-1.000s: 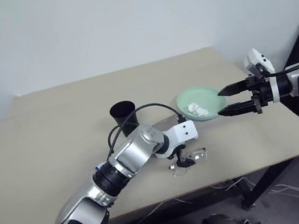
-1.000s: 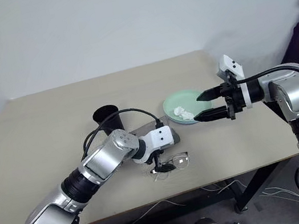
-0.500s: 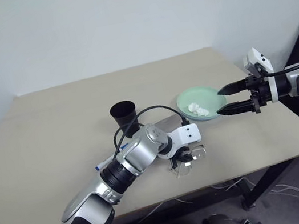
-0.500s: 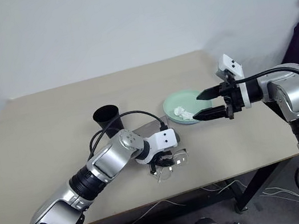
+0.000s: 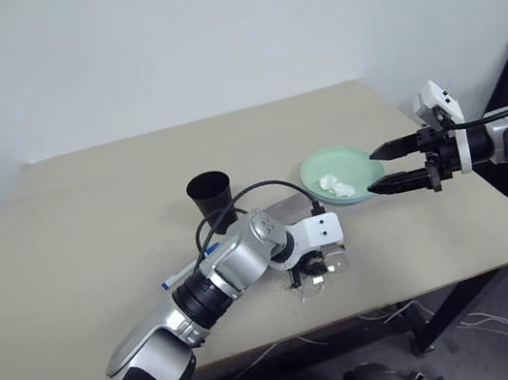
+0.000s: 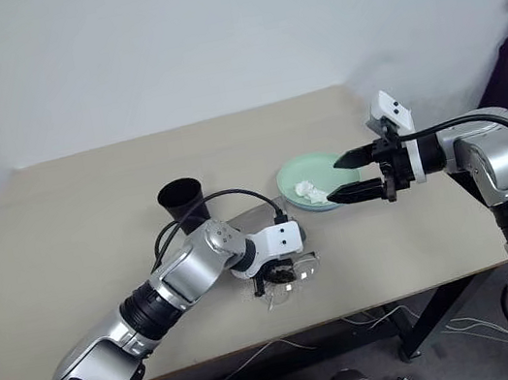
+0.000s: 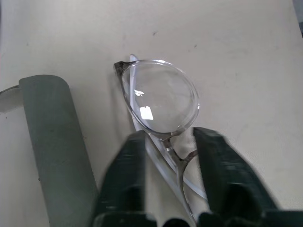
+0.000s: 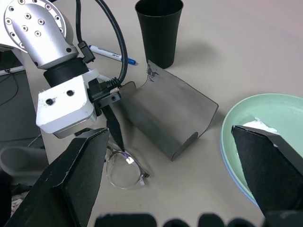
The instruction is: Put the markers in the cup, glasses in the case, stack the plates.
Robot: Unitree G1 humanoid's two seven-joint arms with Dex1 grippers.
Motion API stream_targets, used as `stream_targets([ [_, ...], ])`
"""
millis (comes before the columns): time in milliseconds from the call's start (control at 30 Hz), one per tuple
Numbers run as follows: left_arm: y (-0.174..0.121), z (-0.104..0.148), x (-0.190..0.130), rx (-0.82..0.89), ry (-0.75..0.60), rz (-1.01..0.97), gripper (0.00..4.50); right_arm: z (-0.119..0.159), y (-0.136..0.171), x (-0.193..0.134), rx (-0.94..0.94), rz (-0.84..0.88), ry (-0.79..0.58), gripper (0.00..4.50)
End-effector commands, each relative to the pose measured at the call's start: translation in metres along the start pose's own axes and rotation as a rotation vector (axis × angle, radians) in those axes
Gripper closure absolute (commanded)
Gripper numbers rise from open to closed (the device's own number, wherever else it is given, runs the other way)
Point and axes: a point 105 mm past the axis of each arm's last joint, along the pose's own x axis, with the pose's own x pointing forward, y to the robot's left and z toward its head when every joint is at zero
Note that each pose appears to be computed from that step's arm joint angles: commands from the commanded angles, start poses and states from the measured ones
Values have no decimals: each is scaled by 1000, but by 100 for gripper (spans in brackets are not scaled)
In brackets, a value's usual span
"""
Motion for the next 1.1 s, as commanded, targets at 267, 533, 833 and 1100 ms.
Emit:
stream_targets([
  [267,6,8,-6,47,10,12,448,14,-1,-5,-54,-18,-25,0],
  [533,15,20,-20,85,-43,22,448,15,-1,-4,-53,-13,-25,0],
  [833,43,36,-60,127,-97,86,448,17,-2,-4,-56,-4,-26,0],
  [1100,98,18,-81,65,-39,278,448,20,-4,-3,-59,-2,-31,0],
])
